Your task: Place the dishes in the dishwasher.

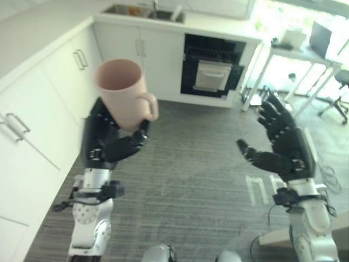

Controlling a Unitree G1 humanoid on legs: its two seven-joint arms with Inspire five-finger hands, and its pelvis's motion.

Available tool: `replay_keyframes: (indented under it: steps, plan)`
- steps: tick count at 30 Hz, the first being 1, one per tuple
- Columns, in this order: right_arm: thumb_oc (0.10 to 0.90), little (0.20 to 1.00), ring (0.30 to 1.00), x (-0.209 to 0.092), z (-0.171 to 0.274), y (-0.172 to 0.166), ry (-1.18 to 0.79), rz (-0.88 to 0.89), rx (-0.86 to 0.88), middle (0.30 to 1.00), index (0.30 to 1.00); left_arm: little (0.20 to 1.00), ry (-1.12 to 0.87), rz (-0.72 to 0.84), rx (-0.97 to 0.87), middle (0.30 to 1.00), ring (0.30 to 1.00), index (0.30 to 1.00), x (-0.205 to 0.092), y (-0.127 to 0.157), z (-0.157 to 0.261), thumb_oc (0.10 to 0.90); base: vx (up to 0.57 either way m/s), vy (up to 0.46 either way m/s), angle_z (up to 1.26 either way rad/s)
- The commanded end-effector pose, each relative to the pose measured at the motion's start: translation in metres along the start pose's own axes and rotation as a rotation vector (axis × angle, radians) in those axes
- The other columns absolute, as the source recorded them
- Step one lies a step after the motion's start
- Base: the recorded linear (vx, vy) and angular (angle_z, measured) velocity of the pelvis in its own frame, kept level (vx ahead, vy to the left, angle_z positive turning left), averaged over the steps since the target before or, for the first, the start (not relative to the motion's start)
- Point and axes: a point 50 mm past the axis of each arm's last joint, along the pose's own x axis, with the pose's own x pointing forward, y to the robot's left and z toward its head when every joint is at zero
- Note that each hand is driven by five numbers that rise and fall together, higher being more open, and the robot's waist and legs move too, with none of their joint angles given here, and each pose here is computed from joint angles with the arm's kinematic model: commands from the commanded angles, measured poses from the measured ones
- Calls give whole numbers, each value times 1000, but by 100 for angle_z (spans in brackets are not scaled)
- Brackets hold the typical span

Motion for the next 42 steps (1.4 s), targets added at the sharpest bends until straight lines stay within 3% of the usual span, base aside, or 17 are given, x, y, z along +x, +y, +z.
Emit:
replay_keyframes:
  steps: [1,11,23,34,42]
  plan:
    - [800,900,900,12,43,-22,-249,-50,-41,900,900,300,-244,-138,11,300,300,300,21,-15,43,400,520,-416,43]
    - [800,900,900,20,43,-7,-268,-27,-32,900,900,300,-212,-105,6,300,300,300,13,-16,38,400,436,-299,42]
    - [800,900,900,15,40,-14,-226,8,-23,900,900,300,-163,-59,-12,300,300,300,-1,-10,30,400,294,-292,-38]
    - [800,900,900,16,37,-5,-210,64,27,900,900,300,-138,-62,3,300,300,300,-9,-8,23,400,438,69,-85]
    - [800,900,900,13,38,1,-227,56,36,900,900,300,-174,-97,17,300,300,300,2,-13,30,400,347,129,-12]
